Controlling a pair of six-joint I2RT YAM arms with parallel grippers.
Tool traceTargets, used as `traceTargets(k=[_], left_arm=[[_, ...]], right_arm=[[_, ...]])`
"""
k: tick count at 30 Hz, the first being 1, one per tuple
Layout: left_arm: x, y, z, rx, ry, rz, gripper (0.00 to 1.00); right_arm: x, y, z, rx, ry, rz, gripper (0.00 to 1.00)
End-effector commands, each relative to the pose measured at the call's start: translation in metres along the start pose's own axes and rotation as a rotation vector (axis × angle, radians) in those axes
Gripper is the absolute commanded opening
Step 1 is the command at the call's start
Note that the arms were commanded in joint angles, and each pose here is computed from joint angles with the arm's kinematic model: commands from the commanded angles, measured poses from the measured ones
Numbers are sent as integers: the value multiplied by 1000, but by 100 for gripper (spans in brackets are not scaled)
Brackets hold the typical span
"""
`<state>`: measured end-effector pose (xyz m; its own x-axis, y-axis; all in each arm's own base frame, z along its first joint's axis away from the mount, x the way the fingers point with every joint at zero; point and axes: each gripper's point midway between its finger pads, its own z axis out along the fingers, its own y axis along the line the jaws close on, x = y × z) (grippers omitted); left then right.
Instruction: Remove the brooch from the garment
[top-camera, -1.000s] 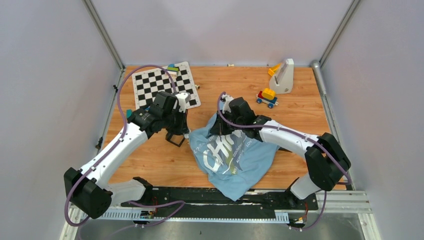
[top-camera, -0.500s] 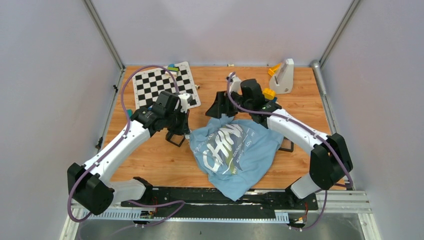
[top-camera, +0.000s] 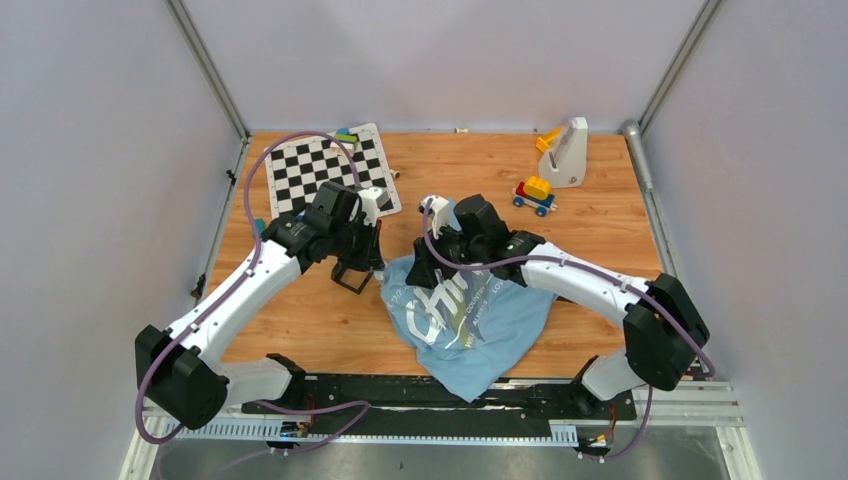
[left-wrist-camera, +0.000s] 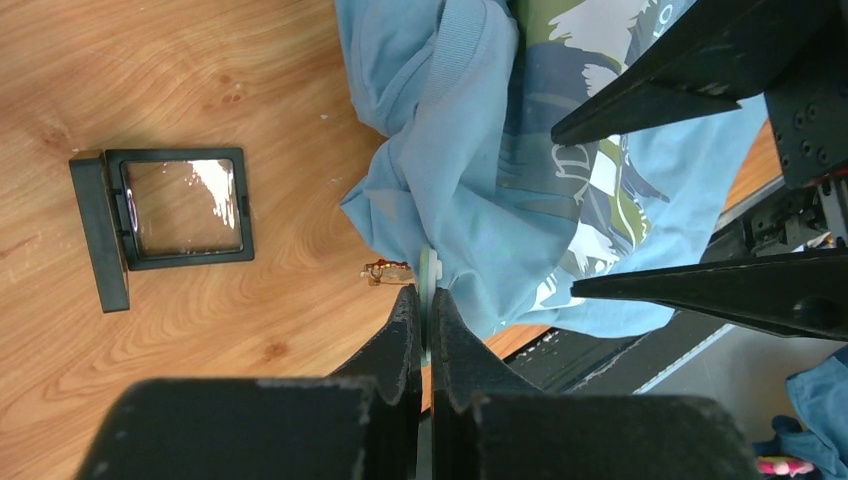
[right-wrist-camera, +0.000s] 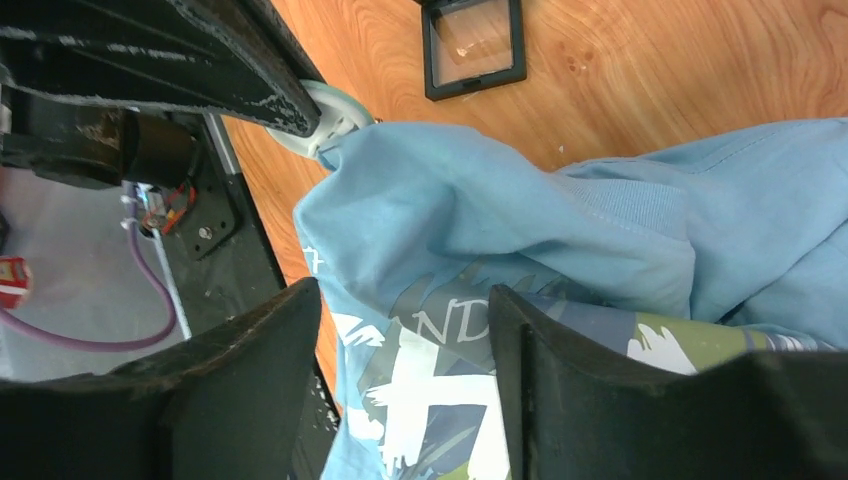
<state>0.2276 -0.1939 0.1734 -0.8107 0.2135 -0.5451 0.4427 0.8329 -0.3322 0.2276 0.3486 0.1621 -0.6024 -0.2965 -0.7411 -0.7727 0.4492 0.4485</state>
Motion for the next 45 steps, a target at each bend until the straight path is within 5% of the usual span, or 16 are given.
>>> traceTargets(k=[1,3,4,9,22,25,26,30,38,42,45], left_arm=[[-14,-7,-5,30,-42,31,0],[-14,-7,-6,28,-41,31,0],[-13,-6,-7,25,-41,31,0],[-11,-3,-7,6,-37,29,0],[0,-1,2,15,13,27,0],[-1,2,2,-2,7,29,0],[-1,3,2,-8,12,30,0],[-4,4,-2,-23,4,38,0],[-7,3,-12,-28,-21,44,0],[-7,3,-13,-31,-20,44,0],[-7,3,-12,-27,-20,43,0]], right_arm=[[1,-5,8,32,7,-62,55],[-2,-5,11,34,9,-50,9],[-6,-8,11,58,0,-32,0],[-34,-31,-3,190,-95,73,0],[-83,-42,-35,173,-226,149,0],[-80,-10,-31,-13,-158,68,63],[-73,-5,-28,-42,-133,50,74],[-38,-7,-11,-11,-46,-1,86],[5,-28,10,88,41,18,83],[18,-28,24,90,94,6,65],[9,-32,28,116,93,16,19]])
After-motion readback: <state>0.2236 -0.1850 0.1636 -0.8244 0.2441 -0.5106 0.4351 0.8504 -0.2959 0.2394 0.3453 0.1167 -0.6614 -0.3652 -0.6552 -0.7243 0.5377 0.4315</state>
